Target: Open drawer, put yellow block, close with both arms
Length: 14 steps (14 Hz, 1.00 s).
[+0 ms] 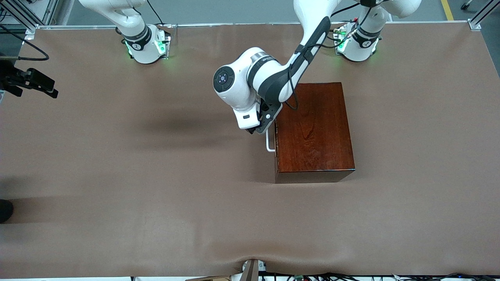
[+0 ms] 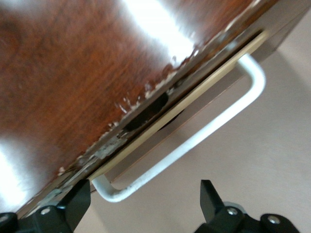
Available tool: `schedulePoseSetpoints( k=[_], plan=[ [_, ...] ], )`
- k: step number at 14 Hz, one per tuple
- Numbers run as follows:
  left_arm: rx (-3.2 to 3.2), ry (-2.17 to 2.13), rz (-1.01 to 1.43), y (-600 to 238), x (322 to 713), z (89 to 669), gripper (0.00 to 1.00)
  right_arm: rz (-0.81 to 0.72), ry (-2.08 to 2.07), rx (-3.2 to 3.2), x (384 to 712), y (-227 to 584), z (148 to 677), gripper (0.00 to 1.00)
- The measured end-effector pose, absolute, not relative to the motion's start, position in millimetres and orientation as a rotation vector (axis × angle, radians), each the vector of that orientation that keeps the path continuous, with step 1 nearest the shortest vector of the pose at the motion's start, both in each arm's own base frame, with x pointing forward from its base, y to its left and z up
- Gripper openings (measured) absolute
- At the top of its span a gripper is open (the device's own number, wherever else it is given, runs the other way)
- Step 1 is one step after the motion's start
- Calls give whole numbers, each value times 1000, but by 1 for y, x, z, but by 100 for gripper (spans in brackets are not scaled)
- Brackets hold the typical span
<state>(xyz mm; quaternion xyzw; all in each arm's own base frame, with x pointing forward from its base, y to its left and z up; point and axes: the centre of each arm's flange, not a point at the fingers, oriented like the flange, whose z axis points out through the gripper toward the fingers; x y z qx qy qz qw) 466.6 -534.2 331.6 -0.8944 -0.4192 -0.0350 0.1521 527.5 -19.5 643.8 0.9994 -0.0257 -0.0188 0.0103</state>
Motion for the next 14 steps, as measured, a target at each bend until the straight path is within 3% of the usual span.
schedulePoseSetpoints(
  k=[3,6,10,14],
  plan=[
    [-2678,-1162,-116,-523,477,395,100,-67,-80,3119,529,-19,641,100],
    [-2769,-1099,-117,-470,521,448,100,-71,-73,3119,530,-17,640,100],
    [-2841,-995,-105,-371,588,483,100,-71,-62,3119,530,-13,640,100],
    [-2909,-855,-104,-277,627,516,100,-66,-60,3119,530,-13,641,100]
  ],
)
